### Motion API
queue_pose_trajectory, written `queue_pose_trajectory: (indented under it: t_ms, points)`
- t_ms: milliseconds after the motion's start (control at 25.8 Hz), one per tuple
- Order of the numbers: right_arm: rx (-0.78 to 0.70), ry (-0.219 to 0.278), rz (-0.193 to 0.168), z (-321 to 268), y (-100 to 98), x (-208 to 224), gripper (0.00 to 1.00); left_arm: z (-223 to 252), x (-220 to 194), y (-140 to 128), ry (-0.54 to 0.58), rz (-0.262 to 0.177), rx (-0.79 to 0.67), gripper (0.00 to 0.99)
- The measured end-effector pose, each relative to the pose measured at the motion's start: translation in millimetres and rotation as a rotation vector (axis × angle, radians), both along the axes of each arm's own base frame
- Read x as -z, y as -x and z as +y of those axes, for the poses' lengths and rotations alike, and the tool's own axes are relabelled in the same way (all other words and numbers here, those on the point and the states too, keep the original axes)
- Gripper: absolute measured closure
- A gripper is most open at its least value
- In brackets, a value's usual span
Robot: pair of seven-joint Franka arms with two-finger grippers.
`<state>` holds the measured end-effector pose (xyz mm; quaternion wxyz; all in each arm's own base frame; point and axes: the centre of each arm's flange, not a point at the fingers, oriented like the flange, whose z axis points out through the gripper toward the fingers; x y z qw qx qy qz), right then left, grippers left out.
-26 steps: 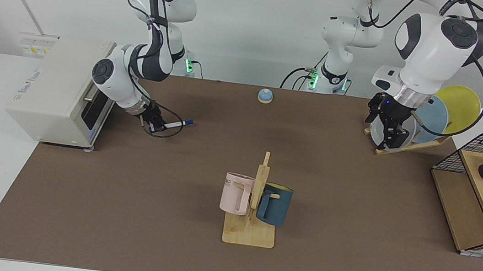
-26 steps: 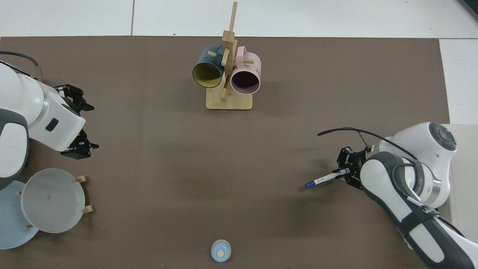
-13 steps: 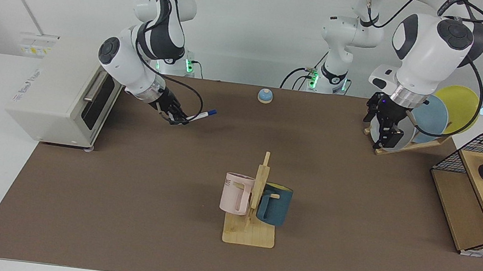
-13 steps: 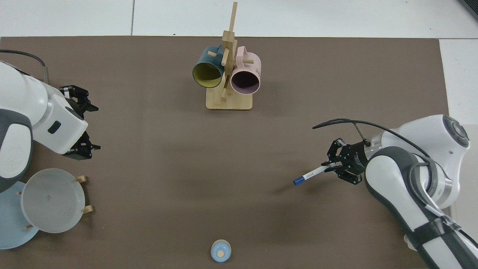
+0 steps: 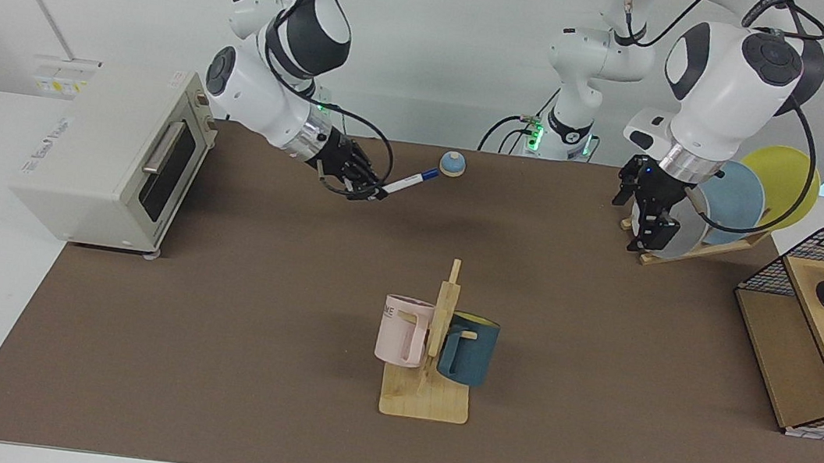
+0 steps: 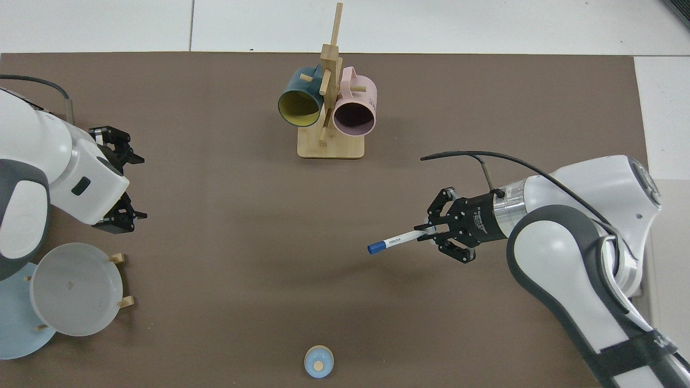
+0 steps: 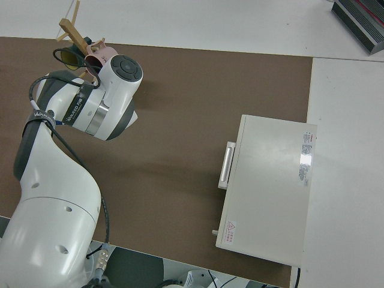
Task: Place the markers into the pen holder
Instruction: 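Lift the marker with the right gripper while the left gripper approaches, then grasp the marker's capped end with the left gripper while the right holds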
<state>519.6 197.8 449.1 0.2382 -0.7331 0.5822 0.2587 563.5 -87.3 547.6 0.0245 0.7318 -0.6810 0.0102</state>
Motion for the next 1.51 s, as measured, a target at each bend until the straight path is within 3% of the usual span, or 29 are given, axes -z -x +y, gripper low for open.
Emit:
queue_pose_trajectory:
  t_ms: [310,542,813,1007,1084,1200,1317,1510]
  points:
    - [0.088,-0.060,-0.015,63,-0.3,-19,0.83,-39,-12,12,0.001,0.014,-0.004,0.000]
    - [0.155,-0.106,-0.004,117,6.9,-35,0.83,-79,-26,27,-0.026,-0.003,0.014,0.000]
    - [0.212,-0.125,0.000,160,6.3,-45,0.83,-130,-41,59,-0.117,-0.021,-0.027,0.000]
    - [0.221,-0.119,-0.005,177,8.6,-38,0.83,-136,-46,65,-0.135,-0.036,-0.031,0.013]
    - [0.222,-0.117,-0.005,178,7.8,-37,0.83,-136,-46,65,-0.145,-0.042,-0.029,0.137]
    - [0.226,-0.117,-0.006,176,6.0,-37,0.83,-139,-47,66,-0.150,-0.045,-0.023,0.137]
    - [0.228,-0.119,-0.008,175,4.8,-38,0.83,-141,-46,67,-0.152,-0.045,-0.018,0.282]
    - [0.228,-0.119,-0.009,175,4.7,-39,0.83,-141,-39,68,-0.158,-0.031,-0.016,0.344]
